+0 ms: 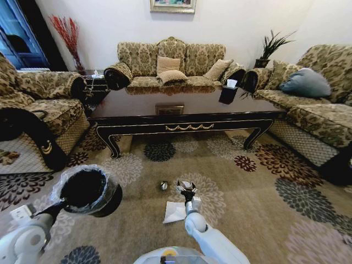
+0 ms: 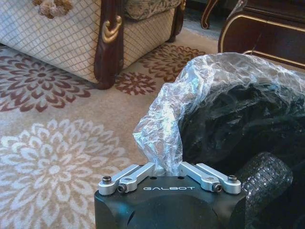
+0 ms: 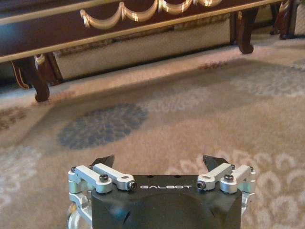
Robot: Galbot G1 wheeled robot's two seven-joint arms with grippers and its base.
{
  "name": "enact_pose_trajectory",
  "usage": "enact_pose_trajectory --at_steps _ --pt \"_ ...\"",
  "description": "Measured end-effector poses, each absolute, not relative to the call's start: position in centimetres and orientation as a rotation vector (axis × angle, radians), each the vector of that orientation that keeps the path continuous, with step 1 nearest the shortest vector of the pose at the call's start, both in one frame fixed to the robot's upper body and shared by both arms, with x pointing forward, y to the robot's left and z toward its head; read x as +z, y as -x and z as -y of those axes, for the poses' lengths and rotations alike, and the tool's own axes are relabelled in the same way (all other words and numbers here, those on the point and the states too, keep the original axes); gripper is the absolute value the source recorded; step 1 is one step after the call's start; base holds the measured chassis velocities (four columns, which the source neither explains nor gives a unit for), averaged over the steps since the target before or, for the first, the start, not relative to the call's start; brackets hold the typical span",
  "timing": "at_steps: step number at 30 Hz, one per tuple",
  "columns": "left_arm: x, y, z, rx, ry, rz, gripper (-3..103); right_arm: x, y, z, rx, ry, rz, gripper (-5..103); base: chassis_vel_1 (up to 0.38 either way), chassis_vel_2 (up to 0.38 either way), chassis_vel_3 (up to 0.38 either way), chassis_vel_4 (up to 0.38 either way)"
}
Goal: Move to the front of the table and pick up the trash from the floor, then place it into the trash bin.
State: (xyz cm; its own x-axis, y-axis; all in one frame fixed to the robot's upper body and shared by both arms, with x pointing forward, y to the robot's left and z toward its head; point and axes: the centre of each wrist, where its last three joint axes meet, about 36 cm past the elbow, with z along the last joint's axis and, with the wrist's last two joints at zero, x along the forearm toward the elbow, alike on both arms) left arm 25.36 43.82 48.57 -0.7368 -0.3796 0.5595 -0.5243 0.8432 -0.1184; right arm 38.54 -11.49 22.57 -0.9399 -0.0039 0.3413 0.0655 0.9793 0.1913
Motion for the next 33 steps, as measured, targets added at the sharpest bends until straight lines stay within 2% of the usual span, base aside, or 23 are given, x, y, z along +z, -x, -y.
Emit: enact_pose_trajectory --at_steps 9,20,33 --pt "49.5 -24.8 -42.4 0.367 -0.635 2.514 2 16.8 -41.6 11.6 -0.201 0.135 2.739 100 0.0 0.0 0.0 0.0" --pt "49.7 -24.6 -41.7 0.365 -0.624 2.519 2 15.4 -44.0 10.9 -0.239 0.22 2.694 100 0.0 0.0 0.0 0.0" --pt "50.1 -24.8 -41.0 0.356 -0.611 2.536 2 13.9 -47.1 12.3 -0.209 0.283 2.641 100 0.0 0.0 0.0 0.0"
